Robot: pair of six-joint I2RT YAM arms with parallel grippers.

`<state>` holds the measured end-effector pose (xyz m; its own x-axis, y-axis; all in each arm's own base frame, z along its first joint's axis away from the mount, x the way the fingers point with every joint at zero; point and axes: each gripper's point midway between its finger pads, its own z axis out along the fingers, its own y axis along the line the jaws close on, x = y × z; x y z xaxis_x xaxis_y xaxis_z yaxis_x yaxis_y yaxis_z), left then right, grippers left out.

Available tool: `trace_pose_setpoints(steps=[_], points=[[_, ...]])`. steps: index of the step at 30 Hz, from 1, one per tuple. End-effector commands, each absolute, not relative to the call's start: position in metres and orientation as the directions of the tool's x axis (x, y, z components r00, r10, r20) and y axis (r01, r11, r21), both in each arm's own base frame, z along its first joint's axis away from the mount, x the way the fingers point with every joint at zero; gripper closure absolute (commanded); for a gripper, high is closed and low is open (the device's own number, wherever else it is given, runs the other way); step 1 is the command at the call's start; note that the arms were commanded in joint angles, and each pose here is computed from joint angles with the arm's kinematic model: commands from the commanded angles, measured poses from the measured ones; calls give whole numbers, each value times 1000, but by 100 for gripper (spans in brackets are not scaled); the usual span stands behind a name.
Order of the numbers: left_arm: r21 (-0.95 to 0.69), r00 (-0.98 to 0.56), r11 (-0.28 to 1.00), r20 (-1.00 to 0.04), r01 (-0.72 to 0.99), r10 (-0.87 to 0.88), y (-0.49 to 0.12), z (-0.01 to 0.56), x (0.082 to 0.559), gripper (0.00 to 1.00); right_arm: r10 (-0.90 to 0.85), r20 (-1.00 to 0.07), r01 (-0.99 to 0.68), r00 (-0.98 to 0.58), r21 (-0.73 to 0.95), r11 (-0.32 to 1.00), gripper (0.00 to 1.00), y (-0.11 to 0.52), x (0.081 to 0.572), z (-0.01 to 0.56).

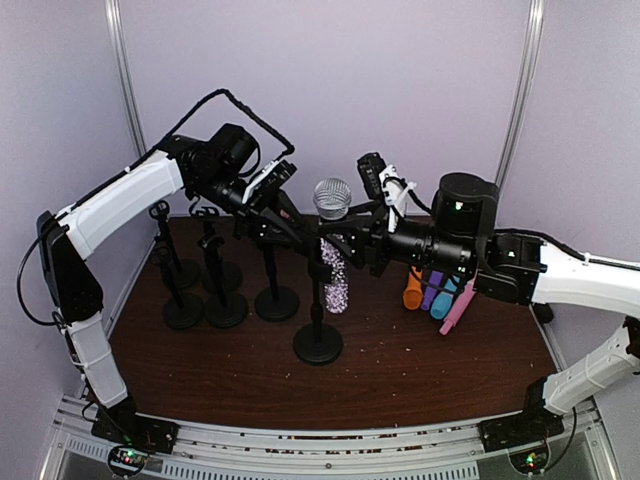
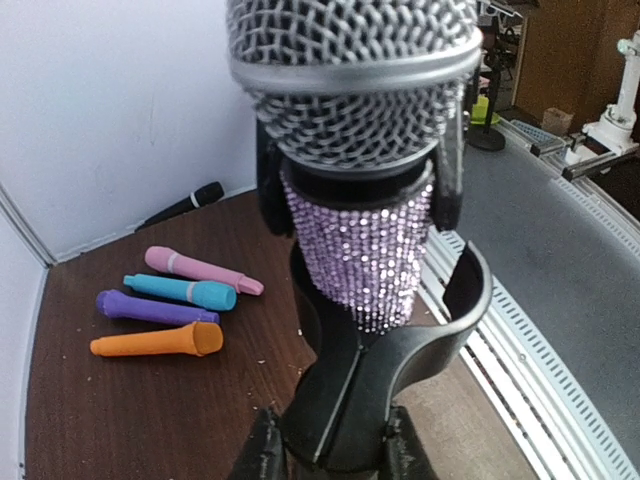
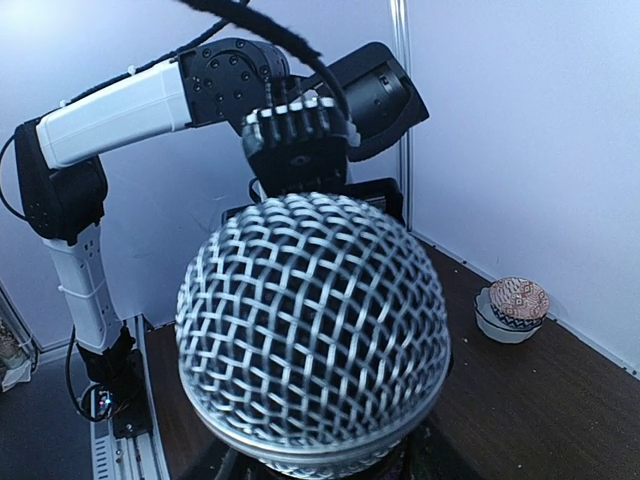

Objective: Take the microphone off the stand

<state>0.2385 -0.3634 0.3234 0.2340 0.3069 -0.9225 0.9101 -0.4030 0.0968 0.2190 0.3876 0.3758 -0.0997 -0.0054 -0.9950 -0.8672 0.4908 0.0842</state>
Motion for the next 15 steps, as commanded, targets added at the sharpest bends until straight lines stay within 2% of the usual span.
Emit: trace_pose_setpoints(steps=[1,3,7,15], points=[[89,243,-443,-921,892,305,-368,324,226,90,30,-997,-868,-66,72,491,64,379,216,403],[88,241,-427,-916,900,319,-370,323,230,98,43,-998,-872,-55,69,485,67,373,212,414],[76,224,-392,-910,917,349,-372,323,238,99,67,-997,-863,-35,64,501,70,352,203,435],[48,174,-318,-909,947,379,-378,324,251,100,184,-983,-722,4,124,681,79,259,200,469]])
